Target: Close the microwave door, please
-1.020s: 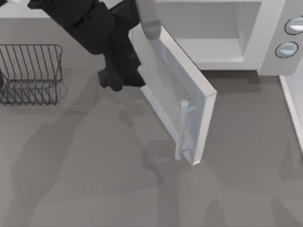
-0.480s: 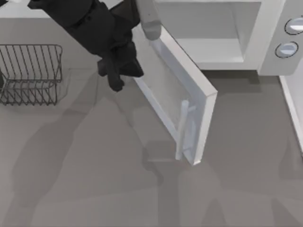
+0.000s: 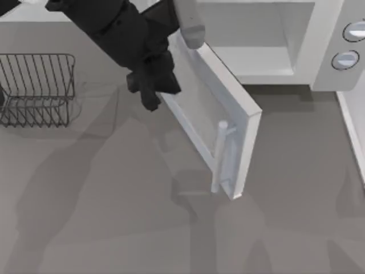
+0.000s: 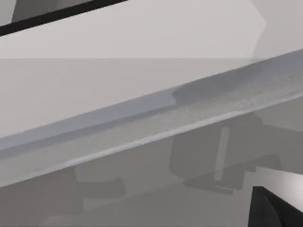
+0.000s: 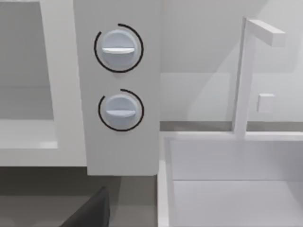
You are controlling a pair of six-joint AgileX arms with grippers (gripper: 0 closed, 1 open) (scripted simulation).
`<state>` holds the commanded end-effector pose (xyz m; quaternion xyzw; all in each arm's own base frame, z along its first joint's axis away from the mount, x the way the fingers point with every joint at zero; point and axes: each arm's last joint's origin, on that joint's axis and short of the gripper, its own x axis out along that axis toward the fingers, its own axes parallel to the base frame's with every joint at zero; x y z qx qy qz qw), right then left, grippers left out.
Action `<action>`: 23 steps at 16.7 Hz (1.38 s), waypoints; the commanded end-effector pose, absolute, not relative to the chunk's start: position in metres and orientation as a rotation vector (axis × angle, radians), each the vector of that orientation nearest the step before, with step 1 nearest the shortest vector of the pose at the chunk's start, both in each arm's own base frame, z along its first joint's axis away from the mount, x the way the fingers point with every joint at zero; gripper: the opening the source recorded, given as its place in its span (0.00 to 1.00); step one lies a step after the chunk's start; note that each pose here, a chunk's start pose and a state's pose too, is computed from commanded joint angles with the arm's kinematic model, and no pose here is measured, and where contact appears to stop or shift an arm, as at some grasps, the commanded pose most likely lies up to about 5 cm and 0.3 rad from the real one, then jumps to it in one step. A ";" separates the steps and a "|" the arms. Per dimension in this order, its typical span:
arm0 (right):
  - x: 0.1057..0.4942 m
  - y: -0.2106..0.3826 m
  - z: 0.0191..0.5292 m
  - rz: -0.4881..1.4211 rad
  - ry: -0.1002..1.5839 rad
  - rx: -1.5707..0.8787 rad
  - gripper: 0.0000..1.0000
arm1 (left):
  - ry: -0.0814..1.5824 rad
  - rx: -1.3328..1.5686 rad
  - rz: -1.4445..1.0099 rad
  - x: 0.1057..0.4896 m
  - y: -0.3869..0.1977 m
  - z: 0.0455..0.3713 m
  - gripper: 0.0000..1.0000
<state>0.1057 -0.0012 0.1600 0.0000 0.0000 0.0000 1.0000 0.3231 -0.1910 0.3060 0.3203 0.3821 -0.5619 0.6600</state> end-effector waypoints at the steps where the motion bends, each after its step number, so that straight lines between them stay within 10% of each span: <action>1: 0.106 -0.001 0.160 0.000 0.000 0.000 1.00 | 0.864 0.725 -1.272 0.323 -0.195 0.306 0.00; 23: 0.106 -0.001 0.160 0.000 0.000 0.000 1.00 | 0.859 0.722 -1.265 0.322 -0.234 0.308 0.00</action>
